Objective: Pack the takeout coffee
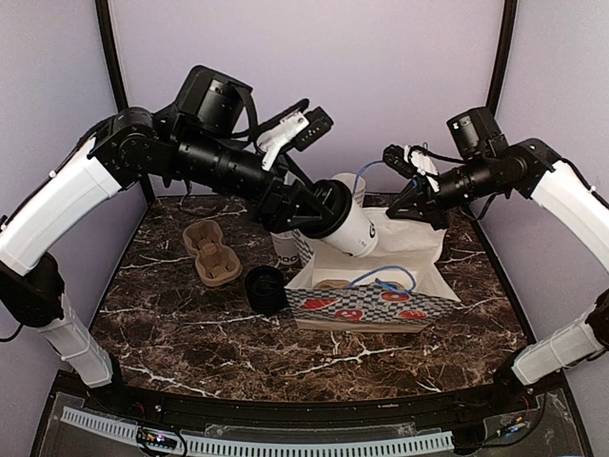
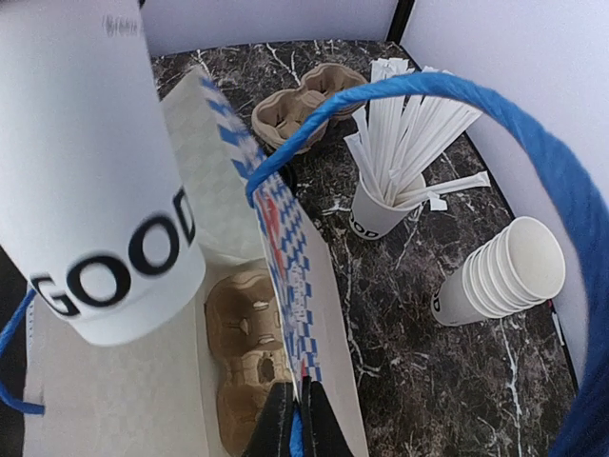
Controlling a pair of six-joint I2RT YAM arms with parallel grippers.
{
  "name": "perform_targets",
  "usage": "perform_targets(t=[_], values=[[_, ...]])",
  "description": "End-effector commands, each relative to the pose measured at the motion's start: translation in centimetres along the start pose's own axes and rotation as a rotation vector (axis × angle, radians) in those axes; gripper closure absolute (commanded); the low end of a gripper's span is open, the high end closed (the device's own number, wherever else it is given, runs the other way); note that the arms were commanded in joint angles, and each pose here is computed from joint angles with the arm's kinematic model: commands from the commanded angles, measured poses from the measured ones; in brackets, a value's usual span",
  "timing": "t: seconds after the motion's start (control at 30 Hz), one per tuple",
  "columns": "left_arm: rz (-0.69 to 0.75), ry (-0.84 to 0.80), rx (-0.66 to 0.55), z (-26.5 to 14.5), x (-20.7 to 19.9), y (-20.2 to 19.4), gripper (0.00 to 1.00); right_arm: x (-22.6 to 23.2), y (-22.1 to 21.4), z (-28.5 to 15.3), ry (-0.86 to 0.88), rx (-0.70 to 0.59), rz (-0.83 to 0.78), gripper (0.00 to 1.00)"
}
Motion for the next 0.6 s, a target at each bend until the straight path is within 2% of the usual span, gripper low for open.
perform_targets(t=[0.0,0.23,0.57], values=[[0.074,0.118,0.090,2.1,-0.9,-1.1,0.72,0.4,1.0,-1.2,-0.082,-0.088,-0.026,1.00],[0.151,0.241,0.142,4.8,-2.4,-1.2,0.73,2.1,0.8,-2.0,-0.024,-0.133,-0.030,1.00],[0.367,0.363,0.289,9.9,-4.8,-3.5,0.74,4.4,0.4,-2.1,0.074,-0.165,-0.033,1.00]])
Point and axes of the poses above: each gripper's point midway between its finger pads, its own z axis out along the fingers, its own x axis along the line the jaws close on, y = z × x, the point moved 10 cm from there along -z, back along the fingers, and after that the axes turned 8 degrees about -z, right-handed, at the moved point
